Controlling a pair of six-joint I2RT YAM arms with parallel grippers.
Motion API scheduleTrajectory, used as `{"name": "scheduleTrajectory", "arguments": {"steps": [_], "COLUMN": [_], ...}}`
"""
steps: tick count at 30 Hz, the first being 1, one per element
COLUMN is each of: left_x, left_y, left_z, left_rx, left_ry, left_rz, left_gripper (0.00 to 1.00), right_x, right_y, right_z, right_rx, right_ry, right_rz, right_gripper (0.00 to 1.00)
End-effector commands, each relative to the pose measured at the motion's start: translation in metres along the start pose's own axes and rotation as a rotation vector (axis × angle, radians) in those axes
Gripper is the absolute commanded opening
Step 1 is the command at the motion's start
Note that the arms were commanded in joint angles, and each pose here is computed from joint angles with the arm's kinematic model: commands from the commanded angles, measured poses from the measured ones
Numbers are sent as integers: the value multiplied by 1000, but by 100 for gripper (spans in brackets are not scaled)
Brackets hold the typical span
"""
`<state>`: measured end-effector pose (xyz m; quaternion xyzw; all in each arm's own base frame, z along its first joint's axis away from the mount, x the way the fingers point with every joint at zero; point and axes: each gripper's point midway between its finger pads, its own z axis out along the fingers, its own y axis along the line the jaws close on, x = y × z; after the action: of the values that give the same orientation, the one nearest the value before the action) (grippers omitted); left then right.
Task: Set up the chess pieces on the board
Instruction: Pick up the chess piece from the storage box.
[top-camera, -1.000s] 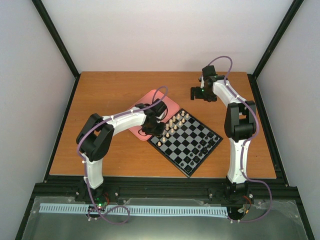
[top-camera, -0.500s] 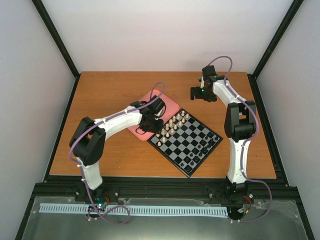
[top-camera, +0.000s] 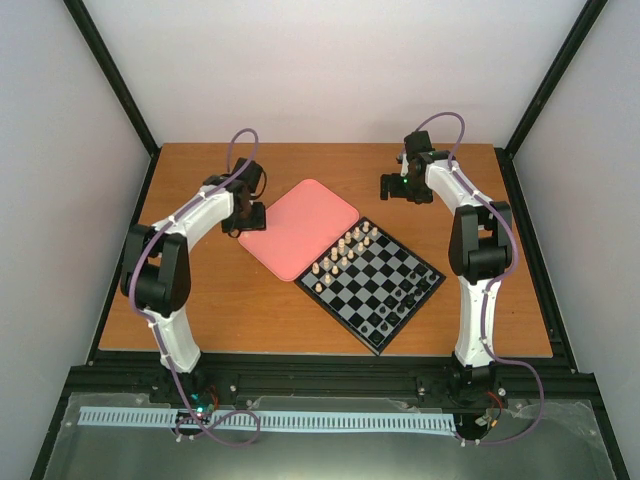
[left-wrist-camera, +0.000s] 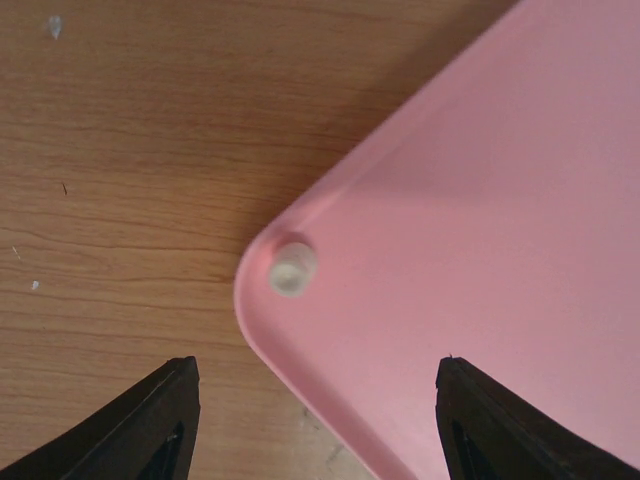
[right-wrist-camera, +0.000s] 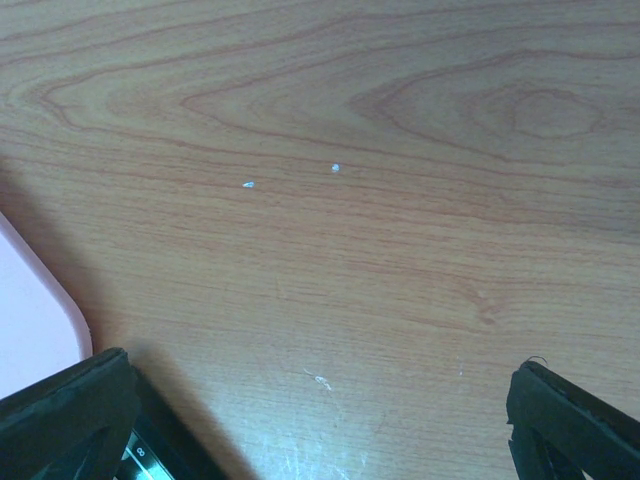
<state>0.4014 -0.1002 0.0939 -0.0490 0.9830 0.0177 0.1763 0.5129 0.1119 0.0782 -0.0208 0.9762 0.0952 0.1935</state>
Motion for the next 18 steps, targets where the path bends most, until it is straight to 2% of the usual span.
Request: {"name": "scheduleTrajectory", "arguments": {"steps": [1,6,11,16,18], "left_x": [-10,-8,-10,-13,-12], "left_y": [14,20,27,25,24], "left_z": [16,37,48,52,56], "left_rx": [-30,-39,-46,-40,-39], "left_ry": [11,49,64,72,83], "left_rz": [-8,-14,-35,-36,-36], "left_gripper": [67,66,56,53,48], "right_x": [-9,-8,-9,-10,-11], "right_y": [1,0,-1,0,0], "right_z": [-11,-10,-8,-5,-5], "right_rx": [-10,-5,-1,-5,-3], "right_ry": [-38,-32,-28,-24,-26], "right_rz": [-6,-6,-7,-6,-6], "right_gripper": [100,100,100,100,100]}}
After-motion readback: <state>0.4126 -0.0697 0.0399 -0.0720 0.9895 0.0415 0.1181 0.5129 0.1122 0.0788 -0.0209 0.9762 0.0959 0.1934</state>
